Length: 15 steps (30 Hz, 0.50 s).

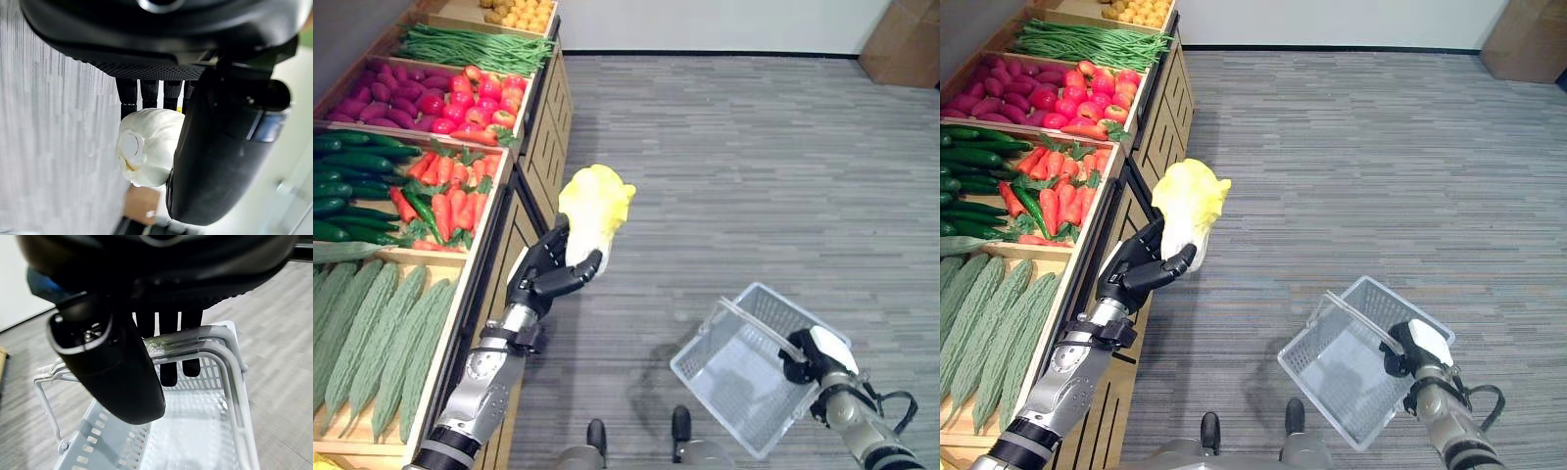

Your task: Get the vegetables into the basket

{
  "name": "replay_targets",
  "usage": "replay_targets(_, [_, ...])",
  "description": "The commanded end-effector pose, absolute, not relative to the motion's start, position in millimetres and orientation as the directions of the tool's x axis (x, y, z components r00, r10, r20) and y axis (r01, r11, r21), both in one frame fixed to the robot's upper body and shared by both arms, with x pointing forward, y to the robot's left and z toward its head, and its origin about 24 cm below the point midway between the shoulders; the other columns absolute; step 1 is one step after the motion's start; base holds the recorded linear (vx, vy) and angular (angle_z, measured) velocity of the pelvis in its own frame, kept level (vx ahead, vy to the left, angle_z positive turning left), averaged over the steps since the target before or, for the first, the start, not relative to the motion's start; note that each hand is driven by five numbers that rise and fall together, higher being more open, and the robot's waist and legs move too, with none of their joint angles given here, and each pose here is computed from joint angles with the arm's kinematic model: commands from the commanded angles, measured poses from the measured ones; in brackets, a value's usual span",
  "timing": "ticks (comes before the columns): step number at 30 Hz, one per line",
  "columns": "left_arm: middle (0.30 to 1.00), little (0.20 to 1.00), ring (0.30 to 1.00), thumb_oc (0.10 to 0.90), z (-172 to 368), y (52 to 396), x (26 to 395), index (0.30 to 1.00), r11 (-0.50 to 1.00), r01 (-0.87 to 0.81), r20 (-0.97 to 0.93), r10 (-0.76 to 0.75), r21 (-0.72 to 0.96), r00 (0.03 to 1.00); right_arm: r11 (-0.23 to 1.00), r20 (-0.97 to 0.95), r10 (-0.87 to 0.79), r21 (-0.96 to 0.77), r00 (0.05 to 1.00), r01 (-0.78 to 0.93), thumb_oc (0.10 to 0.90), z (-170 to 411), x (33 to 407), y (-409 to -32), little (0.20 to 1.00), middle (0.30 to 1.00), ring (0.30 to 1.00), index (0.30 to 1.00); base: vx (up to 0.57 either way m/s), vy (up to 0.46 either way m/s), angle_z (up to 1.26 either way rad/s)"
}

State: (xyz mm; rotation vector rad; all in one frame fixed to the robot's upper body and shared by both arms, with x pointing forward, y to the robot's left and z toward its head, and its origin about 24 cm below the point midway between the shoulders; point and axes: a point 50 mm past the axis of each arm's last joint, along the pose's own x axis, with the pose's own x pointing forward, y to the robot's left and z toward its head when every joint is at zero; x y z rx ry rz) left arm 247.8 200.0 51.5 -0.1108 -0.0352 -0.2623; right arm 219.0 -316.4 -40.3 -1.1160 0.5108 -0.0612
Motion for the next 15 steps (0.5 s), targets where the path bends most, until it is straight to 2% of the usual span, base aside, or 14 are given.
replay_targets(1, [0.3,0.3,0.3,0.4,113,164,266,0.3,0.866,0.453,0.294,-0.499,0.214,0.815,0.359,-0.034,-0.16,-0.933,0.987,0.026,0.4,36,290,-304,0.3,0.3,0.3,0.3,0.03,0.026,-0.05])
replay_targets(3, [0.3,0.3,0.3,0.4,127,156,269,0.3,0.789,0.461,0.294,-0.59,0.406,0.752,0.348,0.006,-0.11,-0.936,0.994,0.045,0.4,49,304,-293,0.3,0.3,0.3,0.3,0.02,0.01,-0.02])
replay_targets(5, [0.3,0.3,0.3,0.4,136,149,271,0.3,0.734,0.443,0.296,-0.637,0.515,0.712,0.353,0.037,-0.076,-0.933,0.996,0.062,0.4,57,313,-283,0.3,0.3,0.3,0.3,0.0,0.0,0.0])
replay_targets(6, [0.3,0.3,0.3,0.4,136,149,271,0.3,0.734,0.442,0.297,-0.637,0.516,0.712,0.354,0.038,-0.076,-0.933,0.996,0.063,0.4,58,314,-283,0.3,0.3,0.3,0.3,0.0,0.0,0.0])
replay_targets(7, [0.3,0.3,0.3,0.4,143,139,272,0.3,0.637,0.401,0.278,-0.701,0.658,0.656,0.369,0.084,-0.042,-0.925,0.996,0.094,0.4,70,323,-273,0.3,0.3,0.3,0.3,0.0,0.0,0.0])
replay_targets(9, [0.3,0.3,0.3,0.4,146,133,273,0.3,0.59,0.373,0.275,-0.73,0.716,0.626,0.389,0.109,-0.034,-0.914,0.993,0.114,0.4,75,327,-269,0.3,0.3,0.3,0.3,0.0,0.0,0.0])
replay_targets(11, [0.3,0.3,0.3,0.4,149,117,271,0.3,0.436,0.311,0.224,-0.815,0.845,0.534,0.423,0.173,0.012,-0.893,0.985,0.151,0.4,90,339,-254,0.3,0.3,0.3,0.3,0.0,0.0,0.0])
replay_targets(13, [0.3,0.3,0.3,0.4,152,94,268,0.3,0.118,0.052,0.092,-0.928,0.992,0.36,0.461,0.252,0.066,-0.866,0.965,0.194,0.4,104,349,-231,0.3,0.3,0.3,0.3,0.0,0.0,0.0])
replay_targets(15, [0.3,0.3,0.3,0.4,147,90,267,0.3,0.087,0.034,0.071,-0.939,0.996,0.335,0.47,0.268,0.068,-0.858,0.961,0.206,0.4,106,351,-228,0.3,0.3,0.3,0.3,0.0,0.0,0.0])
